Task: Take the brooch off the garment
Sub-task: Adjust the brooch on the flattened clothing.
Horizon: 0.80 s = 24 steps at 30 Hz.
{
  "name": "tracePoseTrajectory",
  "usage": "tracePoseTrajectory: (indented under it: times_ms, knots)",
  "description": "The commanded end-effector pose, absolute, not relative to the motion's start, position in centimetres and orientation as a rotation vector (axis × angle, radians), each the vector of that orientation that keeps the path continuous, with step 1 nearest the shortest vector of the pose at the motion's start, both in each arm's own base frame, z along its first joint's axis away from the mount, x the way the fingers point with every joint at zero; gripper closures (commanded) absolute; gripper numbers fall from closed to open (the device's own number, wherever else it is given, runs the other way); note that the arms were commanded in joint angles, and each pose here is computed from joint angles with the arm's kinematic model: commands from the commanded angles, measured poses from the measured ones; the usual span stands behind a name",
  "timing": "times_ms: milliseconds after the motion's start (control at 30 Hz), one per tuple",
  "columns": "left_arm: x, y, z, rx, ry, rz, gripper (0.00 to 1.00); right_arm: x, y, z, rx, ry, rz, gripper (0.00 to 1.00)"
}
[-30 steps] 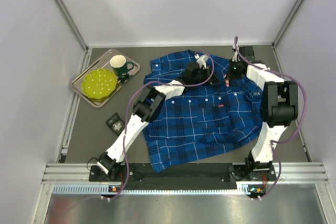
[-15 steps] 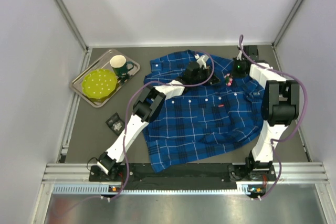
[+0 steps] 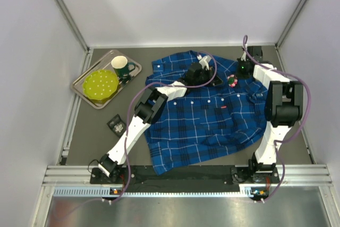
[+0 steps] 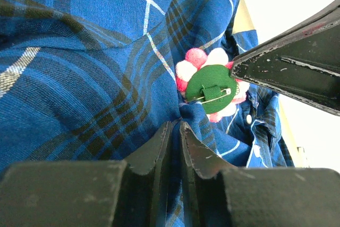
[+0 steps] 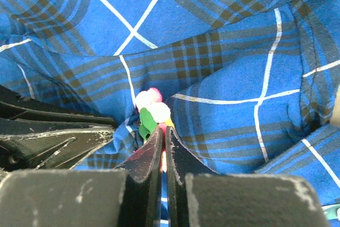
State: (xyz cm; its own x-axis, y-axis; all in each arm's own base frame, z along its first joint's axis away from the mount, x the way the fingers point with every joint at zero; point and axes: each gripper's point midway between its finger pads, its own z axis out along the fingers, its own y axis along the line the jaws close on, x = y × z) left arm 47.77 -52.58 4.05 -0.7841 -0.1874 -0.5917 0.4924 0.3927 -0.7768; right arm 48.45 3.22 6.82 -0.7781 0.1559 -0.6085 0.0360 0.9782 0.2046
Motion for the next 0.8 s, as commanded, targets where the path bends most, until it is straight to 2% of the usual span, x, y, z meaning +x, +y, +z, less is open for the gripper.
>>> tracePoseTrajectory:
  times_ms: [0, 500, 767]
  knots:
    - [47.3, -52.9, 3.9, 0.291, 2.054, -1.41, 0.82, 47.8, 3.1, 5.0, 0.152, 2.506, 0.228, 1.0]
    - [47.2, -53.0, 4.1, 0.295, 2.05, -1.416, 0.82, 47.7, 2.1, 5.3, 0.166, 2.481, 0.241, 1.0]
    - [47.2, -53.0, 3.7, 0.29, 2.056, -1.415, 0.81, 47.0, 2.5, 7.7, 0.168, 2.411, 0.266, 1.0]
